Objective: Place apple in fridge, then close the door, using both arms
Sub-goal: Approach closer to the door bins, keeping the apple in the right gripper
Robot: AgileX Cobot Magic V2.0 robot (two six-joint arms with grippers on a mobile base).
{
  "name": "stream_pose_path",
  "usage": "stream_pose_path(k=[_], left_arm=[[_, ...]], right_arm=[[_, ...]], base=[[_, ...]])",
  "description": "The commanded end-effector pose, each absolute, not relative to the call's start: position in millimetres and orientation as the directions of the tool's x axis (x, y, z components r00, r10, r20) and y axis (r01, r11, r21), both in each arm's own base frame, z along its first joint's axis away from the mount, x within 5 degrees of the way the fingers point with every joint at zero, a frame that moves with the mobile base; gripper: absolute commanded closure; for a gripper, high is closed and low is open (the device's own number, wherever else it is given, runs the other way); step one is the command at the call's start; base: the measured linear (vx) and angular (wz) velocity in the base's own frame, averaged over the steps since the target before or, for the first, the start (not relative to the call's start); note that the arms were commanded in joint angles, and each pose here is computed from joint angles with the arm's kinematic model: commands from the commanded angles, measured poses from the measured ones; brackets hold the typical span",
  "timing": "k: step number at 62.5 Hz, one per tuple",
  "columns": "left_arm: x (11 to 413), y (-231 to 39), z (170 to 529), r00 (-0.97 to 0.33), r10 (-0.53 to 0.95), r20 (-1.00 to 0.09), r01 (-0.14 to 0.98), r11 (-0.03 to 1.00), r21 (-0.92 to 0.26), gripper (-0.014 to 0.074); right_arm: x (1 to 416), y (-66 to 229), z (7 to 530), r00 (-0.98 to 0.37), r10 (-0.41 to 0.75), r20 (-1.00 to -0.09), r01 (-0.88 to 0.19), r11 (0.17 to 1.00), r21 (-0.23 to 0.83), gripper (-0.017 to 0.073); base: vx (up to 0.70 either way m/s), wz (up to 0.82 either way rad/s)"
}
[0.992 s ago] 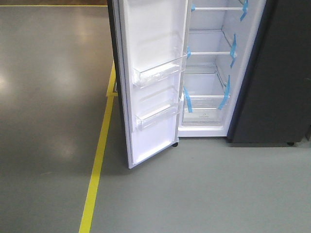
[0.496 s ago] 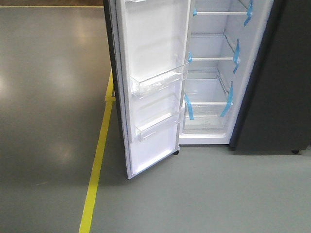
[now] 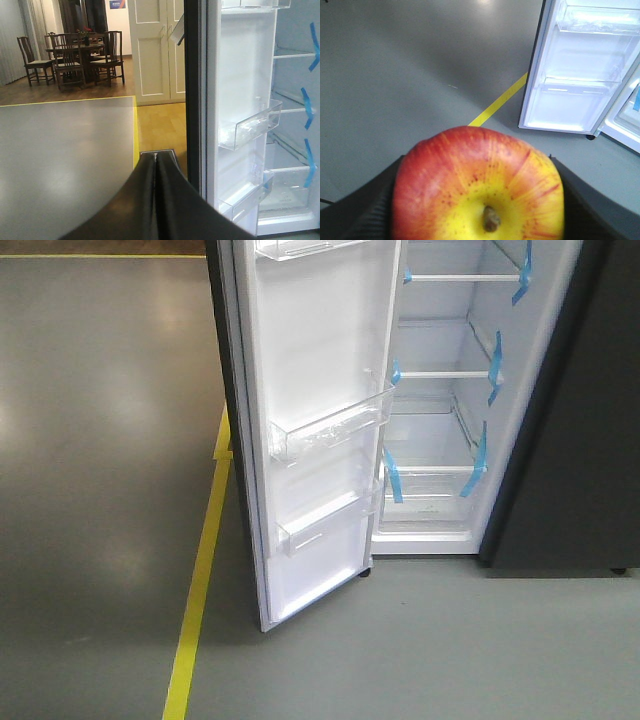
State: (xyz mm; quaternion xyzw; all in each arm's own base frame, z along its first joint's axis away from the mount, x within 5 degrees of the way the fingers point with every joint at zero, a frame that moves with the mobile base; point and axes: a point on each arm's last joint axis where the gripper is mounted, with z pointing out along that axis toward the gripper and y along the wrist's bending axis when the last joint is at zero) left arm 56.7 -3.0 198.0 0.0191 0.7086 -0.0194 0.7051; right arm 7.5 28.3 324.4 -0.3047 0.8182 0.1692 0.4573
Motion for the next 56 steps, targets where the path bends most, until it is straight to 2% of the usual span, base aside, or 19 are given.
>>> stream_pose_path(k=[1, 56], left_arm=[[56.1, -3.3, 198.2, 0.06, -0.013, -0.998, 0.059, 0.998, -0.01, 0.06], [56.1, -3.3, 198.2, 0.06, -0.013, -0.998, 0.059, 0.998, -0.01, 0.06]], right_arm=[[10.2, 30.0, 337.2, -0.339, -0.301, -0.891, -0.65, 0.76, -0.009, 0.0204], [10.0, 30.0, 337.0, -0.341, -0.302, -0.89, -0.651, 0.759, -0.008, 0.0204]], base=[[0.12, 0.0], [0.11, 0.01]])
